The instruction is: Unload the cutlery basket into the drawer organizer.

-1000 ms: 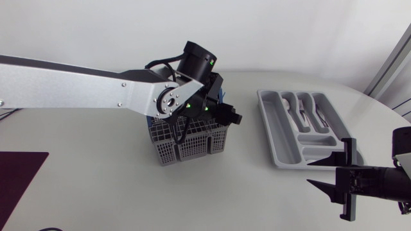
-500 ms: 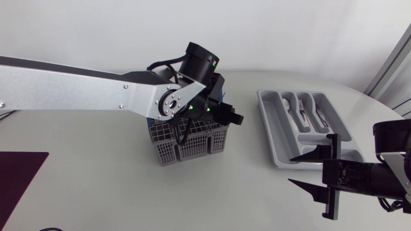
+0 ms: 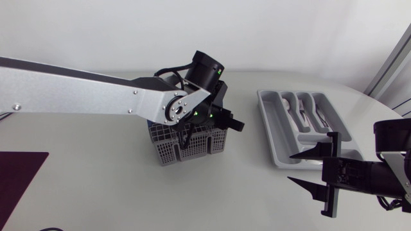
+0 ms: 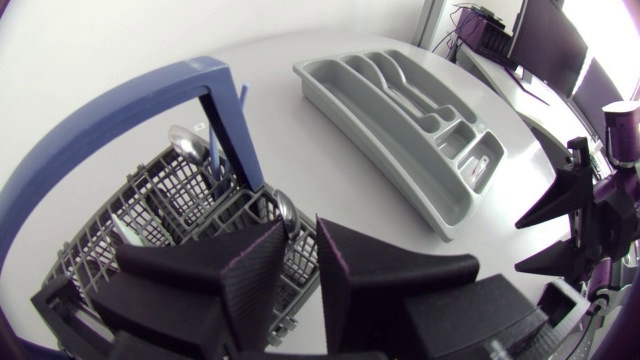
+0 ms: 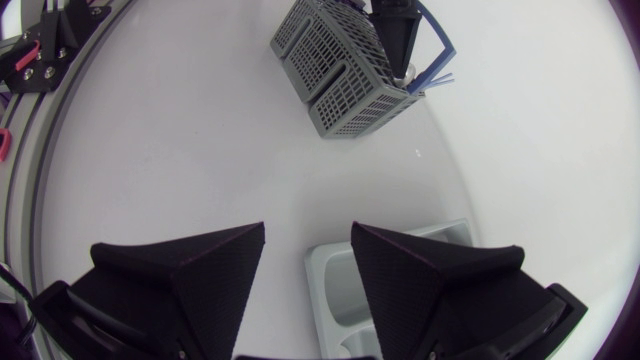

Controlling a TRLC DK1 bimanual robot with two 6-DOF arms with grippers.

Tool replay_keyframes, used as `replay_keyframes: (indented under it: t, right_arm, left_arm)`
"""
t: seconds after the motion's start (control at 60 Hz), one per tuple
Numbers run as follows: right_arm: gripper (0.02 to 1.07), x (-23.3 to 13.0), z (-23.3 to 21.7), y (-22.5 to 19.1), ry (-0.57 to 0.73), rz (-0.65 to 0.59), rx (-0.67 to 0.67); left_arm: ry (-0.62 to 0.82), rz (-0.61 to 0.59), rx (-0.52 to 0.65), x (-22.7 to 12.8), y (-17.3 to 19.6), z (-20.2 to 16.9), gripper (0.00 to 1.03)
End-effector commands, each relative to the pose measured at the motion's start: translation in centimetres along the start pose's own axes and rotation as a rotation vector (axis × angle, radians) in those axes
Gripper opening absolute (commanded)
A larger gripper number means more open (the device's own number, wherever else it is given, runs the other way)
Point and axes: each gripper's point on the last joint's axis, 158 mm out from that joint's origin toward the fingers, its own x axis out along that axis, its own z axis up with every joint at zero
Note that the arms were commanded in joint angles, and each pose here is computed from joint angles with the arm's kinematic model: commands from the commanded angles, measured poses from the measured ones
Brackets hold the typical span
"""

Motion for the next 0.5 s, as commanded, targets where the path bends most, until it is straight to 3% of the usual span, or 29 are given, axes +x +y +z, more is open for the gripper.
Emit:
replay_keyframes:
  t: [0.0,0.483]
  right_arm:
    - [0.66,0.45,-0.09,1.50,-0.010,0.031,0.027]
    - [0.66,0.52,-0.01,2.03,-0.013,0.037,0.025]
  left_arm:
    - [0.037,0.006,0.031,0.99,-0.22,-1.55,0.27]
    - [0.038,-0.020,0.087,0.48,-0.35,-1.90,0.09]
